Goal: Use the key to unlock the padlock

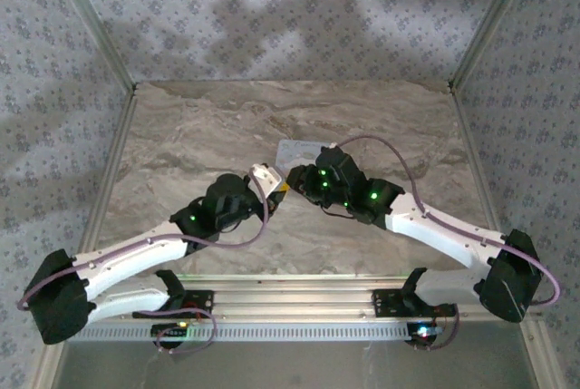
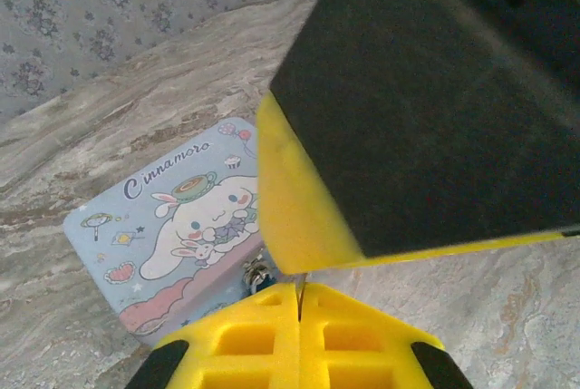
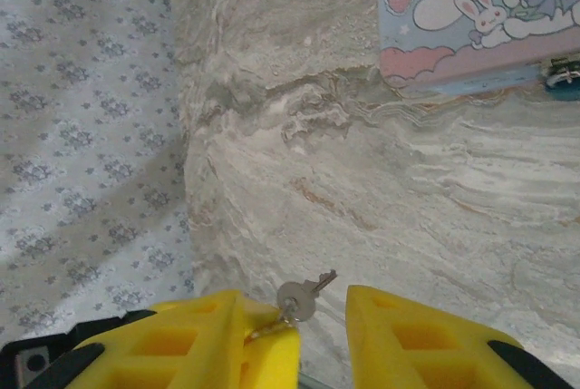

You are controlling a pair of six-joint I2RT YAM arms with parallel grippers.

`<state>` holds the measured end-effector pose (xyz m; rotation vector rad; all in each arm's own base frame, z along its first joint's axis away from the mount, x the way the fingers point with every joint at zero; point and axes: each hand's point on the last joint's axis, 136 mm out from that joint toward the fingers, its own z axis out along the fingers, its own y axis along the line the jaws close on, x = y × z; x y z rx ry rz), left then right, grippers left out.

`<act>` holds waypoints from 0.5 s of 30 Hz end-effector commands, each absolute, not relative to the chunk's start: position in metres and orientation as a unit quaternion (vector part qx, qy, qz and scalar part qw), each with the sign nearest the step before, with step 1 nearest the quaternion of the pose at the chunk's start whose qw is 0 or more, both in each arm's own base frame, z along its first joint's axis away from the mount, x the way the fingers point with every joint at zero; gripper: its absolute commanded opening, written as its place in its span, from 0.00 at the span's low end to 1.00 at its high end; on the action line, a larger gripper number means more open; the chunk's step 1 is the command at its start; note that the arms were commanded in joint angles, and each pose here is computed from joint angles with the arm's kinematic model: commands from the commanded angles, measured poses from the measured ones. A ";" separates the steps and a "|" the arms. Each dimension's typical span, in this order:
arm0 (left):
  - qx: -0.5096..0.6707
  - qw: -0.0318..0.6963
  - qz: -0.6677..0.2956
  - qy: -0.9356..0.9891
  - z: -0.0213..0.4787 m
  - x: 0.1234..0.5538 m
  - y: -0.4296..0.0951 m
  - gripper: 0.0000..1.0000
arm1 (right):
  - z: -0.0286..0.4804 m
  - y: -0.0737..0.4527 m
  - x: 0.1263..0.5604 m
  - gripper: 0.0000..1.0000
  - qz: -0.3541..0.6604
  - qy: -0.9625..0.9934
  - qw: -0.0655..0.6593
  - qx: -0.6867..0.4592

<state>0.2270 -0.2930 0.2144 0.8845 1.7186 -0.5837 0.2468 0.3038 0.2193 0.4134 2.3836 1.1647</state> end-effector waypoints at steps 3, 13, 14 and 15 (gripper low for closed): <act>0.369 0.563 -0.235 0.701 0.234 0.230 -0.300 0.00 | 0.226 0.299 0.257 0.32 0.433 0.848 0.246 0.181; 0.379 0.565 -0.223 0.698 0.231 0.228 -0.298 0.00 | 0.218 0.307 0.258 0.18 0.426 0.857 0.227 0.179; 0.381 0.566 -0.222 0.697 0.231 0.227 -0.298 0.00 | 0.216 0.307 0.258 0.18 0.423 0.860 0.225 0.178; 0.382 0.567 -0.221 0.696 0.231 0.227 -0.297 0.00 | 0.214 0.307 0.258 0.18 0.421 0.861 0.223 0.179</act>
